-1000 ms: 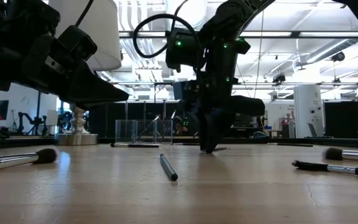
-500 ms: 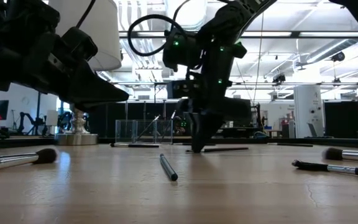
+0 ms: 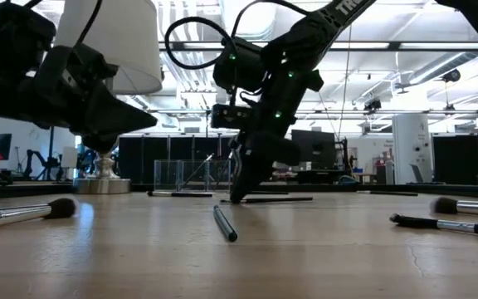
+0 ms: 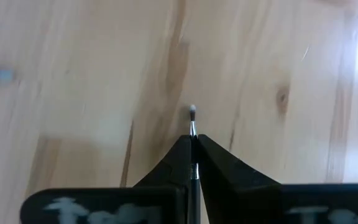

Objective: Put items in baskets/containers
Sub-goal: Put the eyeshadow brush into the transparent organizer

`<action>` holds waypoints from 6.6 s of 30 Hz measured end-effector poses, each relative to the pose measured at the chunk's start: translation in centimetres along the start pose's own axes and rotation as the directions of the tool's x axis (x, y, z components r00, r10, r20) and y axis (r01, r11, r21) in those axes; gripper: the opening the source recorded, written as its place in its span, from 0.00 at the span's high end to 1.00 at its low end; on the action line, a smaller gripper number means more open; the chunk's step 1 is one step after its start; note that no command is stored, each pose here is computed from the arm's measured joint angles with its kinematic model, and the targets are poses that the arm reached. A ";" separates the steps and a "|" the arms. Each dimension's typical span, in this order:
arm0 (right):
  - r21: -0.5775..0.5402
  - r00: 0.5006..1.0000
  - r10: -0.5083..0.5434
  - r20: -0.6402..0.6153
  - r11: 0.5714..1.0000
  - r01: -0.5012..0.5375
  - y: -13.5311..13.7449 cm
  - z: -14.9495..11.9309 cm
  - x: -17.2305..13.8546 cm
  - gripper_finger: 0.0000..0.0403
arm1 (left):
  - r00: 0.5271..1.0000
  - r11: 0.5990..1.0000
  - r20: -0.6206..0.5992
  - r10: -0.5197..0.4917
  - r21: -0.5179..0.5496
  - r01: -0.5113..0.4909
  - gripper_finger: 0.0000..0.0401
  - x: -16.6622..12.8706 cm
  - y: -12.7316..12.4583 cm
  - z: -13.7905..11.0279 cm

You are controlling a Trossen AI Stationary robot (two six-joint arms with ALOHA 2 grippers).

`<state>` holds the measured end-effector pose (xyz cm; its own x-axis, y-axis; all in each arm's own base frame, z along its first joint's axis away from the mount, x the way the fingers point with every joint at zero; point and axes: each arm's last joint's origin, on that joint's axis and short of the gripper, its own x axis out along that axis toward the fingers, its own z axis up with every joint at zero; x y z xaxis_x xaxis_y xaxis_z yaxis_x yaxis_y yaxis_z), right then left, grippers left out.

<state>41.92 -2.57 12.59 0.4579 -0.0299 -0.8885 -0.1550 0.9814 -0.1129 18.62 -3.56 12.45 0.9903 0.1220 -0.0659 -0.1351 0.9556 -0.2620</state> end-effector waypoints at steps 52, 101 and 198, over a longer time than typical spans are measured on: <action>0.231 0.998 0.047 -0.051 0.972 -0.034 -0.5 5.1 2.2 0.70 | 1.000 0.999 -0.028 0.000 0.054 0.002 0.91 -0.9 0.4 -0.1; 0.264 0.880 -0.113 0.461 0.964 -0.015 0.5 3.8 -8.6 0.98 | 0.989 0.990 -0.047 0.138 0.037 -0.136 0.78 1.3 -0.3 0.5; 0.352 0.617 -0.320 0.719 0.933 0.073 3.2 -5.9 -13.6 0.98 | 0.667 0.649 0.386 0.637 0.197 -0.735 0.97 2.1 11.2 6.6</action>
<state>30.06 -0.14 21.72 0.9616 -0.1958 -0.1922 0.1970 0.9803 -0.0133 19.37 9.14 15.74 0.5863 0.7940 0.1606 -0.8091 0.5836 0.0684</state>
